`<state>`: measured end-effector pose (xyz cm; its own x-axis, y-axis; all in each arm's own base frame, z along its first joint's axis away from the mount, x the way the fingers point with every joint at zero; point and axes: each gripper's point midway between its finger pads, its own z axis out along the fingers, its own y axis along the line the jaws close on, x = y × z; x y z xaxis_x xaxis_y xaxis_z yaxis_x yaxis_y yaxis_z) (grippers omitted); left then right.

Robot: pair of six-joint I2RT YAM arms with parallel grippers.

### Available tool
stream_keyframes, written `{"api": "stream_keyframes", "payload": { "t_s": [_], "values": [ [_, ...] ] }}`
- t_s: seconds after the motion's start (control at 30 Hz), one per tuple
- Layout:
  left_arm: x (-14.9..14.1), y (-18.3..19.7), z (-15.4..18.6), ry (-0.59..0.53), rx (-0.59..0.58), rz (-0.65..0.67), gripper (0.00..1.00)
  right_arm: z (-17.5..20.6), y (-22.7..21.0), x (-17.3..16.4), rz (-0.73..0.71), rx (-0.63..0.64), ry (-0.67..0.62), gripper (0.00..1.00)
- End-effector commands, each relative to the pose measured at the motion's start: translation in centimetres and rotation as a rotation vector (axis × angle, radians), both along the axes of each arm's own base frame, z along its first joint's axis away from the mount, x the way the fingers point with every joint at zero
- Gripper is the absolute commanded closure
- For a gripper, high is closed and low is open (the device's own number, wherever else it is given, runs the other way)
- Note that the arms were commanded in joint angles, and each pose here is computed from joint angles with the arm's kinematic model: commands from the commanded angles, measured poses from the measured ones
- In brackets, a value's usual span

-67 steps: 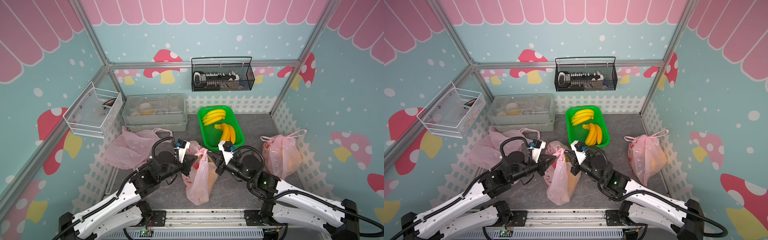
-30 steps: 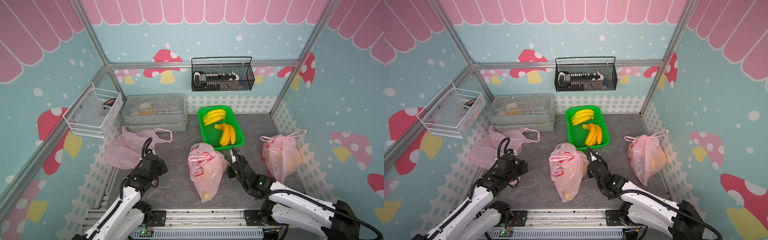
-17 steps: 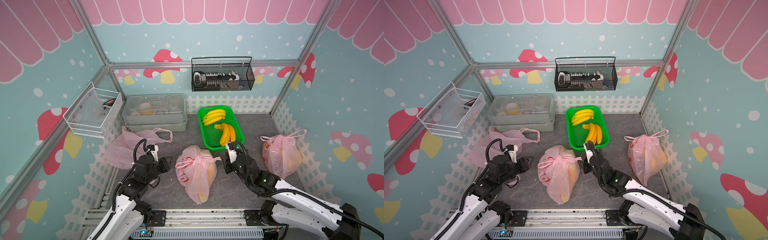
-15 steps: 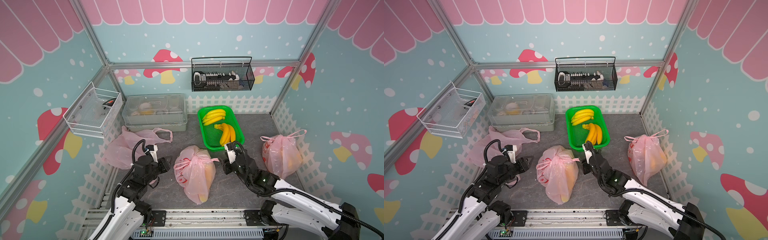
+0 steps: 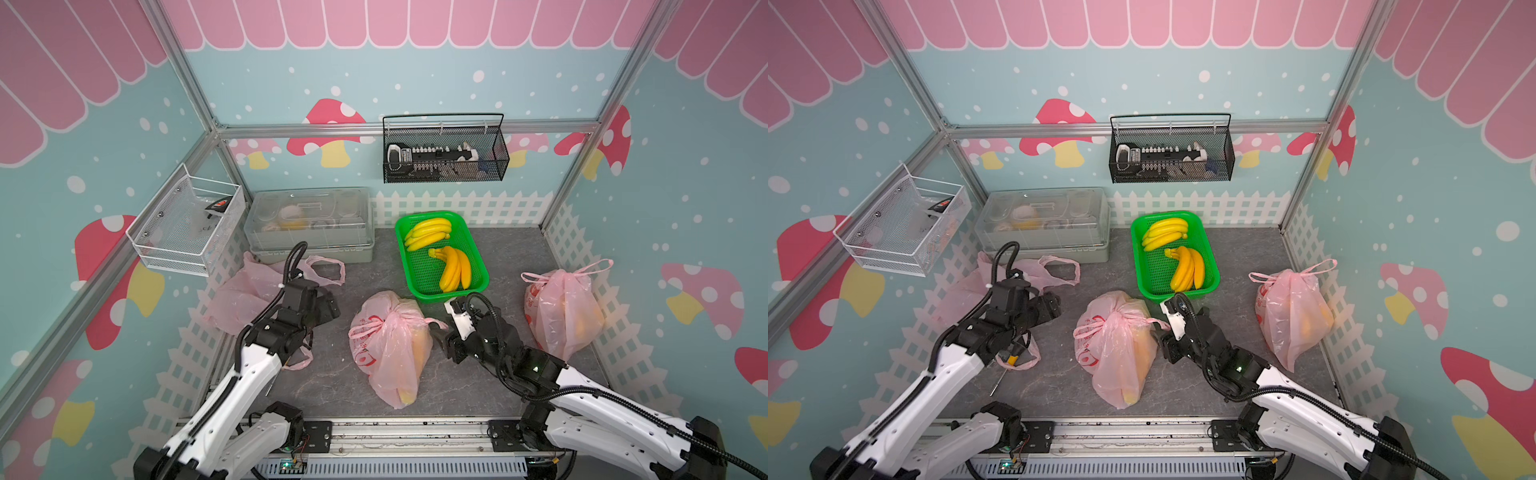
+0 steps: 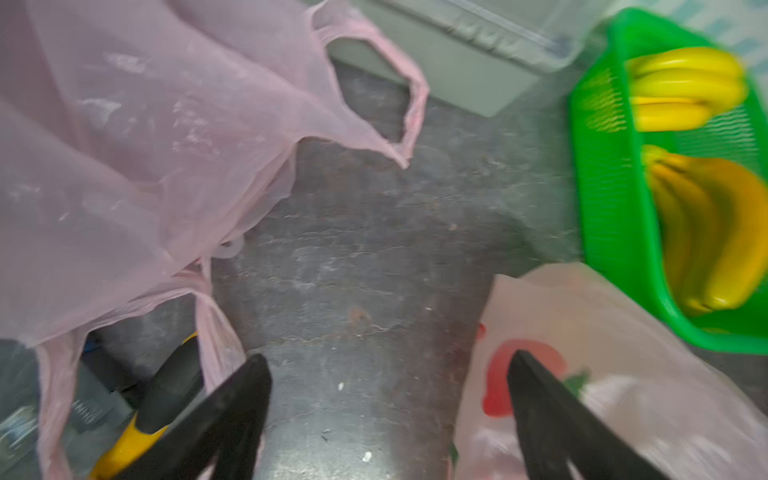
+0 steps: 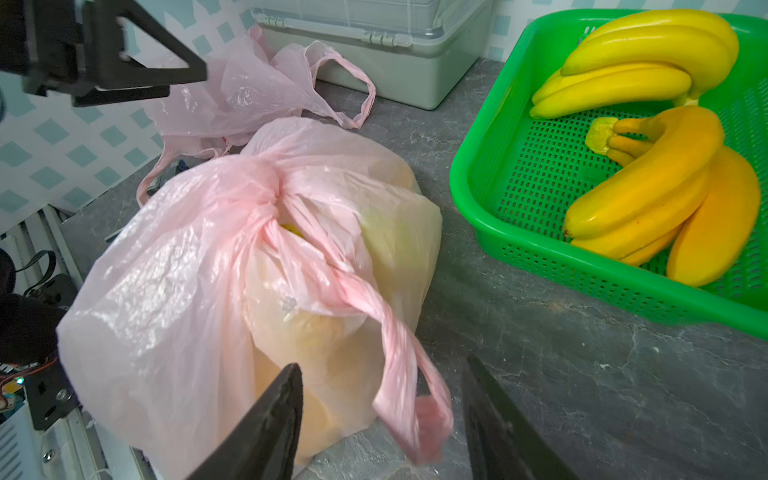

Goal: Place the banana into a plastic bag & tie a knot
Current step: Pick up the plastic bag at the center of the board.

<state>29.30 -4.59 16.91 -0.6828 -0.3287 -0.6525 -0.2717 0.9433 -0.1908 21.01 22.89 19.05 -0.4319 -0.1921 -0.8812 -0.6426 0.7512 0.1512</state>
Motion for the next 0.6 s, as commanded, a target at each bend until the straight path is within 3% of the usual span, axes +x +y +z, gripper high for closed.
{"api": "stream_keyframes", "payload": {
  "t_s": [0.0, 0.27, 0.47, 0.57],
  "values": [
    [-0.1, 4.7, -0.9, 0.085, 0.244, 0.157, 0.01, -0.2, -0.2, -1.0, 0.037, 0.011, -0.004, 0.41],
    [0.3, 10.0, -2.4, 0.16, 0.533, 0.348, 0.0, -2.2, -0.8, -2.0, 0.031, 0.045, 0.047, 0.4],
    [2.7, 10.6, -6.1, 0.297, 0.553, 0.304, 0.01, -2.4, -0.6, -1.9, 0.037, 0.035, 0.045, 0.39],
    [4.1, 10.5, -9.2, 0.387, 0.504, 0.259, 0.01, -2.2, -0.6, -1.8, 0.039, 0.036, 0.034, 0.39]
  ]
}}
